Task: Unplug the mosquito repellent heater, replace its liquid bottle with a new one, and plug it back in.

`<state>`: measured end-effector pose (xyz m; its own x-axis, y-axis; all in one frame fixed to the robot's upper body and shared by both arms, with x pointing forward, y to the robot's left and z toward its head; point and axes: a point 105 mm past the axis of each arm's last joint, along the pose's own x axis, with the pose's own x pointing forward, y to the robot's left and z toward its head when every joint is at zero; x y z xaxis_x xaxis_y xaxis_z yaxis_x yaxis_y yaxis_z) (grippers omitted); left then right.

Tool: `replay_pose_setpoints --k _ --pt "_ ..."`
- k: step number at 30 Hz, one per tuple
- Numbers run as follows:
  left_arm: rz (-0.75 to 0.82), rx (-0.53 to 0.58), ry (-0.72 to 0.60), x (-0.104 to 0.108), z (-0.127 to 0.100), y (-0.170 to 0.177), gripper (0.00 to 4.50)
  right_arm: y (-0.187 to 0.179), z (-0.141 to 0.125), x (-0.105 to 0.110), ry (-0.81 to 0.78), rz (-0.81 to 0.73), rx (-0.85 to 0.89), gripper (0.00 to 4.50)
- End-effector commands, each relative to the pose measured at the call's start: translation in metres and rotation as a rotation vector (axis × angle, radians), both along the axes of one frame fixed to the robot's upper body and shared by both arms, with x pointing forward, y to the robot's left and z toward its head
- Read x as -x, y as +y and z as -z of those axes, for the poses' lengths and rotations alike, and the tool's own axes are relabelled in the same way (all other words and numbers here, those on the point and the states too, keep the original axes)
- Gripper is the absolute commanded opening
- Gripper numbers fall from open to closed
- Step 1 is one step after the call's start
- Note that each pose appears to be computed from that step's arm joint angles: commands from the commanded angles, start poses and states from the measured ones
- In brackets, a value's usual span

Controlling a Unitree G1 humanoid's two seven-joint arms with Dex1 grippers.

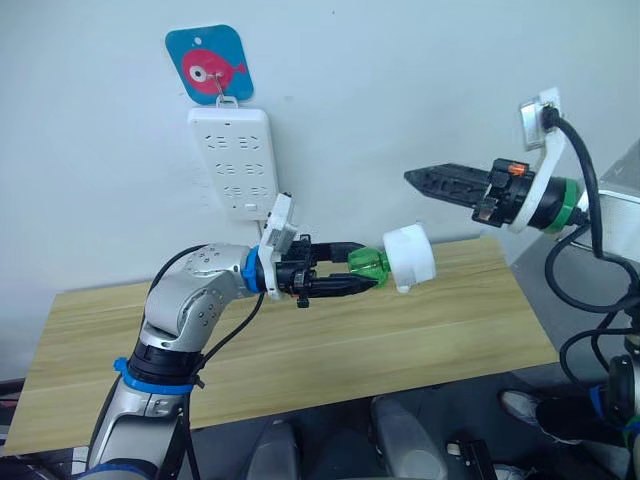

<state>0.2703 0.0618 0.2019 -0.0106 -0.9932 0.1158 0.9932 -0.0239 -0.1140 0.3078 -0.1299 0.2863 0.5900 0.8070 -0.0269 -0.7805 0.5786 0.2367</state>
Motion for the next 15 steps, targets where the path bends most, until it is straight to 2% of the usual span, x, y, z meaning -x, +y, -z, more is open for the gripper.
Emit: replay_pose_setpoints --k 1,5,8,13,15 --pt "0.049 0.081 0.06 0.005 -0.022 0.007 2.25 -0.01 -0.008 0.002 -0.156 0.027 0.112 4.15" --pt "0.05 0.097 0.112 0.003 -0.022 0.011 2.25 -0.02 0.005 0.001 -0.191 0.015 0.255 2.89" --pt "0.061 0.125 0.136 0.004 -0.028 0.011 2.25 -0.024 0.032 0.009 -0.16 -0.062 0.405 1.8" --pt "0.074 0.122 0.154 0.006 -0.028 0.011 2.25 0.0 0.045 0.023 -0.133 -0.208 0.39 0.02" --pt "0.073 0.122 0.157 0.006 -0.028 0.011 2.25 0.007 0.048 0.026 -0.125 -0.239 0.38 0.0"
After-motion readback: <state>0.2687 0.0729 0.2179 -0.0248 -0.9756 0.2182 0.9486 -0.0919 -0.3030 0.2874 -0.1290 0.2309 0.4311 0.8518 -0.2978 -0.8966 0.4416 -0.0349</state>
